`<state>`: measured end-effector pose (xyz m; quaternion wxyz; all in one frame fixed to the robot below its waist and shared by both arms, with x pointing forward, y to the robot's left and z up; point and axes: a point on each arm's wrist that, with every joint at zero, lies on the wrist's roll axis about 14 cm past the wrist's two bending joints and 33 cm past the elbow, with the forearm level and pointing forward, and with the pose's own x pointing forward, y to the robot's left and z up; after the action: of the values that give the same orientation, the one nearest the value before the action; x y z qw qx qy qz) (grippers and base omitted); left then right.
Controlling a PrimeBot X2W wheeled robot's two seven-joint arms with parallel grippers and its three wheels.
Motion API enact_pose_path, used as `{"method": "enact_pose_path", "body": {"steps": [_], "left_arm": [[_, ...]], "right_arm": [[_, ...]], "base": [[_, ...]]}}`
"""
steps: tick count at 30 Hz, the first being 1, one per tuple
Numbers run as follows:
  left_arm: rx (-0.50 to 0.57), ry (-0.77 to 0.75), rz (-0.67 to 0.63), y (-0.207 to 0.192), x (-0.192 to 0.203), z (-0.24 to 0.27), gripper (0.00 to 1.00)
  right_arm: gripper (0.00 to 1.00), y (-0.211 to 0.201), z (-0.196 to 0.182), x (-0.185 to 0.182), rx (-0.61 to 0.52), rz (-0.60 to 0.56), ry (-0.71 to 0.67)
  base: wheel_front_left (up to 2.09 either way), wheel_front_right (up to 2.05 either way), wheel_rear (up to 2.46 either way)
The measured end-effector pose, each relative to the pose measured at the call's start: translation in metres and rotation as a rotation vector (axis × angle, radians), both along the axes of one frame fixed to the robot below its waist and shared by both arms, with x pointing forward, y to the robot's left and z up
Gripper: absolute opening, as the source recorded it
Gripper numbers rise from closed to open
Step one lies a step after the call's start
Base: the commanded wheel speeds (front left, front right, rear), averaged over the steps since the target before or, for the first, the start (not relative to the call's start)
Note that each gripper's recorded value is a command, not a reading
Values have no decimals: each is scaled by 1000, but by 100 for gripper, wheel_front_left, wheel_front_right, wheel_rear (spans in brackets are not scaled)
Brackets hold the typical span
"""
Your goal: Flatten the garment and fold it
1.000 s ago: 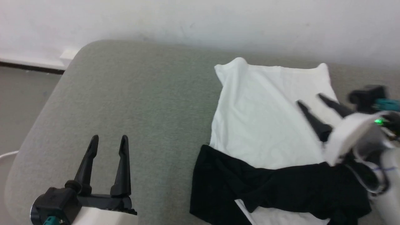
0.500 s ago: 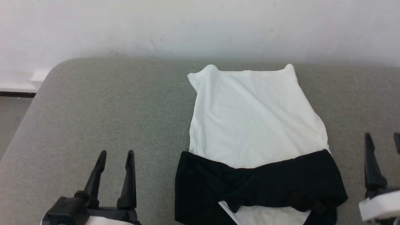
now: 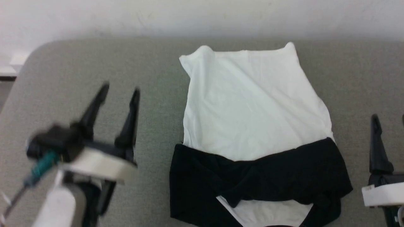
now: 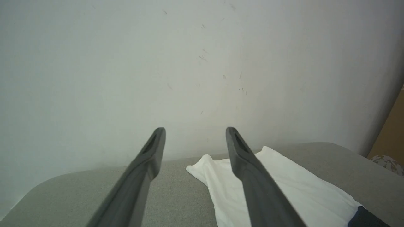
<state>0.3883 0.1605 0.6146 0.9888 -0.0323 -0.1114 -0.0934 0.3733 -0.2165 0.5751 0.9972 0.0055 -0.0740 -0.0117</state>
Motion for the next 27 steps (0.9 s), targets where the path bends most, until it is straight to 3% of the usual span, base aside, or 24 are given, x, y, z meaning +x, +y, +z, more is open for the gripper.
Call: {"method": "enact_pose_path", "body": {"steps": [6, 11, 18, 27], "left_arm": [[168, -30, -105, -14, 77, 43, 100], [218, 96, -139, -18, 144, 35, 100], [244, 361, -157, -17, 217, -28, 100], [300, 633, -231, -40, 250, -133, 100]], "right_arm": [[100, 9, -10, 29, 2, 24, 16], [100, 11, -31, 50, 4, 31, 56], [100, 14, -66, 73, 7, 39, 123], [100, 0, -105, 82, -11, 6, 210]], "base": [[0, 0, 0], [0, 0, 0], [0, 0, 0], [0, 0, 0]]}}
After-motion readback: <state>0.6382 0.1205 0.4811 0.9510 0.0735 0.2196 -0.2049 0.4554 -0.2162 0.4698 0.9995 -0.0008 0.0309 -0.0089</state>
